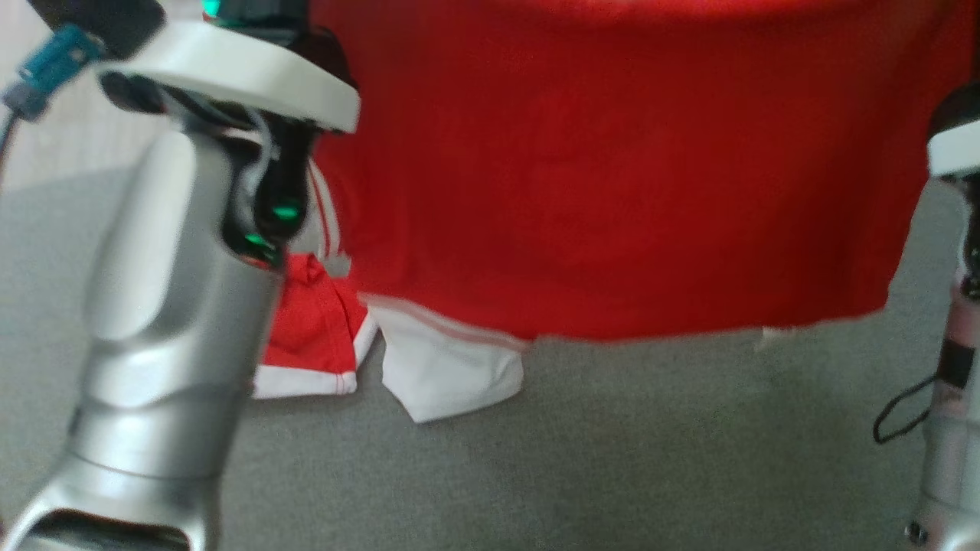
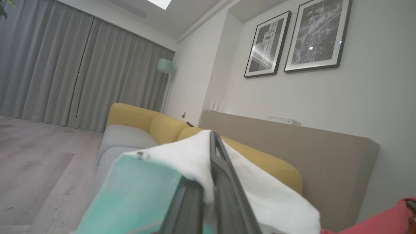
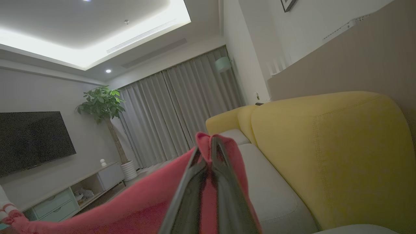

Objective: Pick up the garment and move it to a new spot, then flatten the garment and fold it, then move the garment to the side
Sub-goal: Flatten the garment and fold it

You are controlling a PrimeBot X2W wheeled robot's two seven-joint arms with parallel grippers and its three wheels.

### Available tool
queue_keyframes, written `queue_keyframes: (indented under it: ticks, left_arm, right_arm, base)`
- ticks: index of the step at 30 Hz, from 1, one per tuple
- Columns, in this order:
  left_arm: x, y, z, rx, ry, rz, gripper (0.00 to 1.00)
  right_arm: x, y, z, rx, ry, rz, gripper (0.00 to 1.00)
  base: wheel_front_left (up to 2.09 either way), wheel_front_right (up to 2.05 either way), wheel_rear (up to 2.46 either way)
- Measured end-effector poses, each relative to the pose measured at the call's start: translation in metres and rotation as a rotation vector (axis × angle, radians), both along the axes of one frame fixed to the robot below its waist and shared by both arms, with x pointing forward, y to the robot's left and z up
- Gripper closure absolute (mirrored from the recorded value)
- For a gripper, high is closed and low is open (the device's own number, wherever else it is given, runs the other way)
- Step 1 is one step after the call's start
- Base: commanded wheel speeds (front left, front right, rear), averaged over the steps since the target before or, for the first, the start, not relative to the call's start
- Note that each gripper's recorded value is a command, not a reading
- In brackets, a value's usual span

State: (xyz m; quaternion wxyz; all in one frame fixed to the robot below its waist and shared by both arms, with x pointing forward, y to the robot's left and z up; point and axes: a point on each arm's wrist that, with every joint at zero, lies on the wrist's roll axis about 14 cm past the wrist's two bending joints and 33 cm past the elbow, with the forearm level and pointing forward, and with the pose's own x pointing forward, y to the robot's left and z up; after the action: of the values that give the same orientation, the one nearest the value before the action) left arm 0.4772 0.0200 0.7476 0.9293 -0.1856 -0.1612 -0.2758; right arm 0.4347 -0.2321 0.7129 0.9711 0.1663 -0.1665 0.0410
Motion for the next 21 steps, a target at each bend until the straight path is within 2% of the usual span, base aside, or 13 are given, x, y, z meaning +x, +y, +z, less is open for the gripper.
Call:
queue_keyframes:
  ticks: [5,11,17,21]
  left_arm:
    - [0.049,0.013,-0.023,0.08,0.061,0.041,1.0]
    - [0.131,0.03,-0.016,0.139,0.001,0.141,1.0]
    - [0.186,0.039,0.003,0.057,-0.103,0.222,1.0]
    - [0.2,0.03,-0.028,0.058,-0.071,0.191,1.0]
  right_arm:
    - [0.048,0.003,-0.018,-0.025,0.07,0.003,1.0]
    - [0.131,0.013,-0.005,-0.109,0.025,-0.004,1.0]
    - [0.188,-0.004,0.007,-0.204,-0.069,-0.094,1.0]
    - [0.208,-0.004,-0.031,-0.232,0.001,-0.094,1.0]
  base:
    - [0.0,0.0,0.0]
    - [0.0,0.0,0.0]
    - [0.0,0.0,0.0]
    - [0.0,0.0,0.0]
